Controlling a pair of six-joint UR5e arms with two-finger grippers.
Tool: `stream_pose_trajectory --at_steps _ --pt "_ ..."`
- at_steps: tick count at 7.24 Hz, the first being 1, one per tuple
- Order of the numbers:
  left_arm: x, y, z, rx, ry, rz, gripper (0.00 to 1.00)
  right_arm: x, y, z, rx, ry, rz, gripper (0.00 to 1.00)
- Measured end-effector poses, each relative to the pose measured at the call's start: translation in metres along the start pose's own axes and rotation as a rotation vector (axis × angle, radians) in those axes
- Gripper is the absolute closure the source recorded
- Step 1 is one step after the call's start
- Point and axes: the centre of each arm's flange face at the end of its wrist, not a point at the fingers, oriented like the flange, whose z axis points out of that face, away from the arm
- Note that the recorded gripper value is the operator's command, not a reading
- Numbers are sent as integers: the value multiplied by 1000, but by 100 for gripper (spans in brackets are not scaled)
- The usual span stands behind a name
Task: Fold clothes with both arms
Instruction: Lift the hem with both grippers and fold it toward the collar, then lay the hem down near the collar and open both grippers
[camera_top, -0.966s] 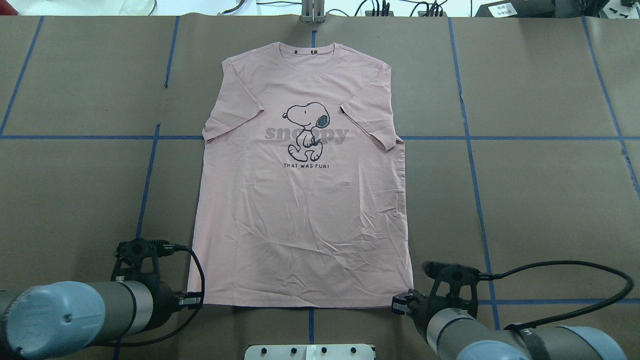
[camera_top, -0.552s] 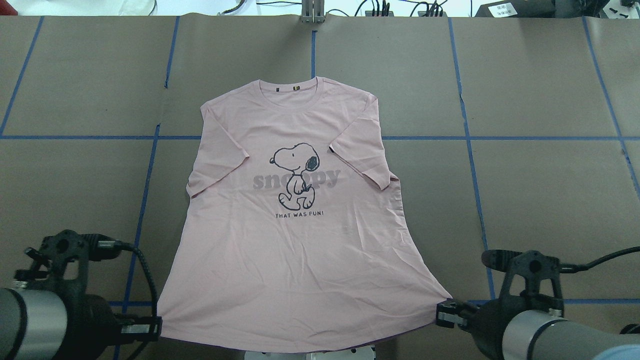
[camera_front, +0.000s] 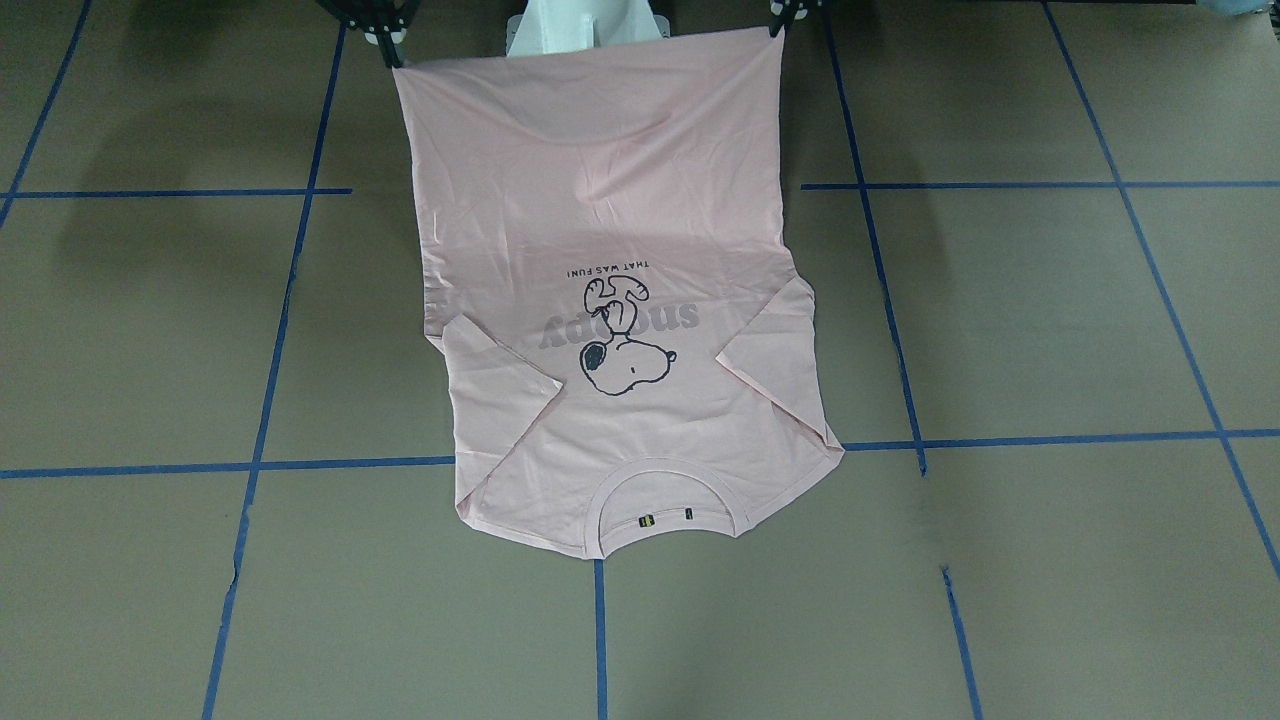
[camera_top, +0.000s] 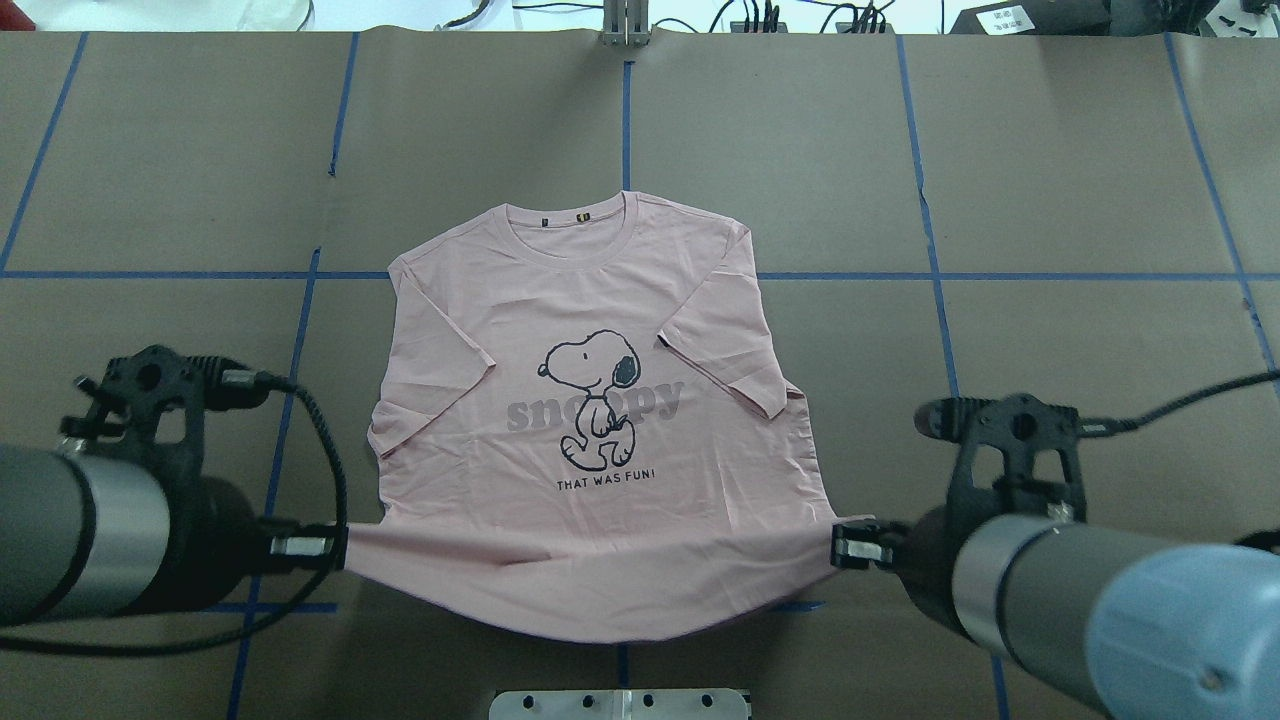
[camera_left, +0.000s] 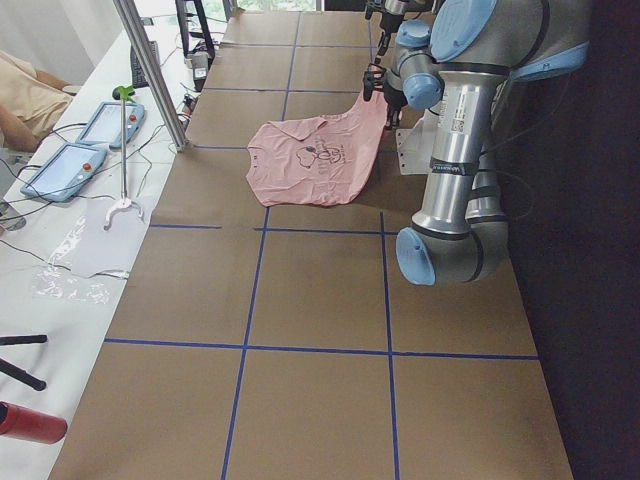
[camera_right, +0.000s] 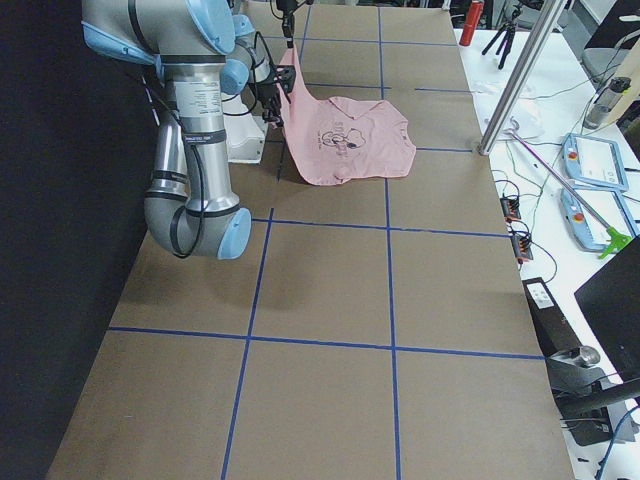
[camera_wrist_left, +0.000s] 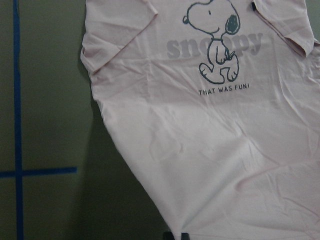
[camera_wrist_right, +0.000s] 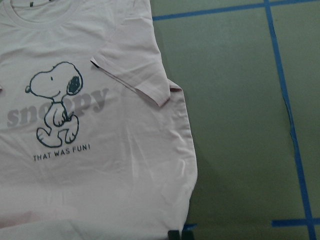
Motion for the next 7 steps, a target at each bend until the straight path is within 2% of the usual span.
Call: stream_pose_trajectory --at_steps 2,3,5,7 --pt "-9 -85 35 93 -118 26 100 -23 -106 43 36 67 -21 100" --pt "-18 -128 49 128 -170 32 100 -24 -154 73 64 83 -24 100" --pt "-40 -195 89 176 -215 29 100 -33 -214 142 110 74 -17 100" --pt "-63 -245 144 206 -226 27 100 -57 -252 205 121 95 -8 100"
